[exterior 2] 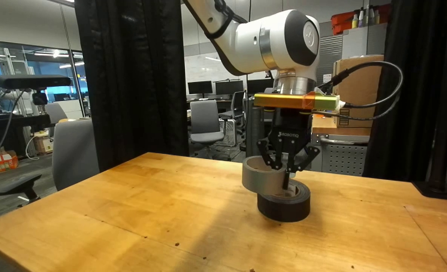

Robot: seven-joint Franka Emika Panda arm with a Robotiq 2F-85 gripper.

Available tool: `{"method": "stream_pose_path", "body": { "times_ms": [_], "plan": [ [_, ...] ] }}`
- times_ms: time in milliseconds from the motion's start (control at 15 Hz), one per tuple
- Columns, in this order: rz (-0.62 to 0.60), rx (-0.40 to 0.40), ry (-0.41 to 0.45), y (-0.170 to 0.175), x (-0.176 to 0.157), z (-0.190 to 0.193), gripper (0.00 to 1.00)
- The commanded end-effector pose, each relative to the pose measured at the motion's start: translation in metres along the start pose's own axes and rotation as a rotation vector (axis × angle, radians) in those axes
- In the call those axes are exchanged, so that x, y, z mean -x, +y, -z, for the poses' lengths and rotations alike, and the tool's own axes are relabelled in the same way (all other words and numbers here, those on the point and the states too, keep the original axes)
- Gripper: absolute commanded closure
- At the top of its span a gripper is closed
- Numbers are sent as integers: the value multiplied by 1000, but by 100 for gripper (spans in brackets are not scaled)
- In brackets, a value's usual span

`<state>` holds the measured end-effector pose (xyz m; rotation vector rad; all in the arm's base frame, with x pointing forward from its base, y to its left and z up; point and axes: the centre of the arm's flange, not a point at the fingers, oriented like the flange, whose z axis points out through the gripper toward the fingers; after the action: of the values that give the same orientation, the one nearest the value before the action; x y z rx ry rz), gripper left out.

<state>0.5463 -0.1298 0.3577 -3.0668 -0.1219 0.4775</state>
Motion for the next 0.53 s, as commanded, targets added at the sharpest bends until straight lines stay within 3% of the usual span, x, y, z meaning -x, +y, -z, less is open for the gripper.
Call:
{"method": "stream_pose_path", "body": {
  "times_ms": [0, 467],
  "plan": [
    [34, 24, 34, -15, 1, 11, 92],
    [58, 48, 61, 4, -9, 3, 92]
  ]
}}
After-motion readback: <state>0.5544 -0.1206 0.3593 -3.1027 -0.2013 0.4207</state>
